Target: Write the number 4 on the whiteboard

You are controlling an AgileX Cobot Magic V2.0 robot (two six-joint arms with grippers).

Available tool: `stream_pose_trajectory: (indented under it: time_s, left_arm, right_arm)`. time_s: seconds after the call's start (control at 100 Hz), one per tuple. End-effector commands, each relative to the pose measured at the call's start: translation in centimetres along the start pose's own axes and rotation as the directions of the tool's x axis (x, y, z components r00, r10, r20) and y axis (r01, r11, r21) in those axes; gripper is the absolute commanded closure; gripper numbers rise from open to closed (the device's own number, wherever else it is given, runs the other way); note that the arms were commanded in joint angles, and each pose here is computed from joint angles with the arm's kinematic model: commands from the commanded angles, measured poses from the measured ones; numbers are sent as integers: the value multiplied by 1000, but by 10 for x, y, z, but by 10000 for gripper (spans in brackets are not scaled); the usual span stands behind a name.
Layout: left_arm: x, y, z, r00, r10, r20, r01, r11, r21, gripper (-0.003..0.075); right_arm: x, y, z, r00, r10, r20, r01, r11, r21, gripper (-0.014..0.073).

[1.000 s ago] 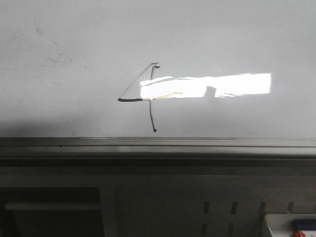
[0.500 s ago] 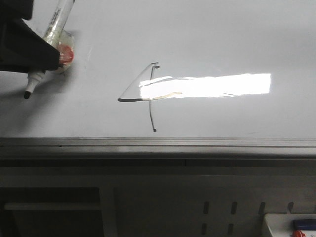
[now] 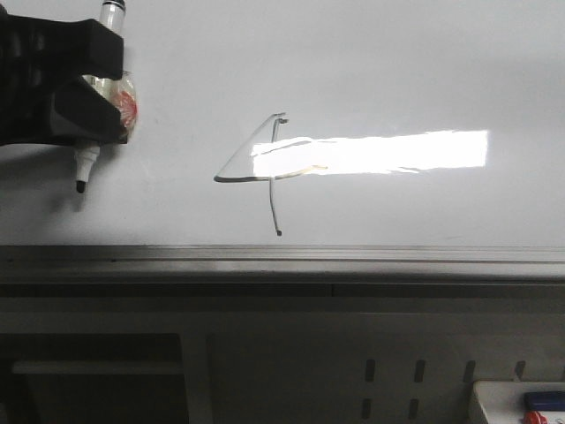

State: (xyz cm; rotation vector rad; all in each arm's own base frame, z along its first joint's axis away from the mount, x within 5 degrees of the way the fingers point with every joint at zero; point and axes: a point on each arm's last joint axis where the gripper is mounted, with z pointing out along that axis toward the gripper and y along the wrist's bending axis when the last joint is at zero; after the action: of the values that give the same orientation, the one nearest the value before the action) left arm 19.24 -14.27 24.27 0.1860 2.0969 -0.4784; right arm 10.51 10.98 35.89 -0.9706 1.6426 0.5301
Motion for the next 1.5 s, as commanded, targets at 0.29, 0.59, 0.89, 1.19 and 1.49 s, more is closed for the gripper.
stream_pose_trajectory:
  time_s: [0.29,0.59,0.89,1.19,1.49]
  left_arm:
    - [-1,3,10,999,-52,9,52,997,-57,740]
    - [-1,2,10,998,-56,2,56,997,-50,740]
    - [-1,2,10,998,-56,4,56,997,-51,740]
    - [-1,2,10,998,-56,4,56,997,-51,739]
    - [-2,4,10,998,-55,16,56,996,-66,407]
  right_arm:
    - [-13,-5,-5,996,33,88,-37,998,44,649]
    - [-13,-4,-5,996,47,82,-49,998,28,649]
    - [-13,-4,-5,995,47,84,-49,998,30,649]
    - [-13,-4,-5,995,47,85,-49,998,31,649]
    - [-13,-4,-5,995,50,86,-53,998,29,649]
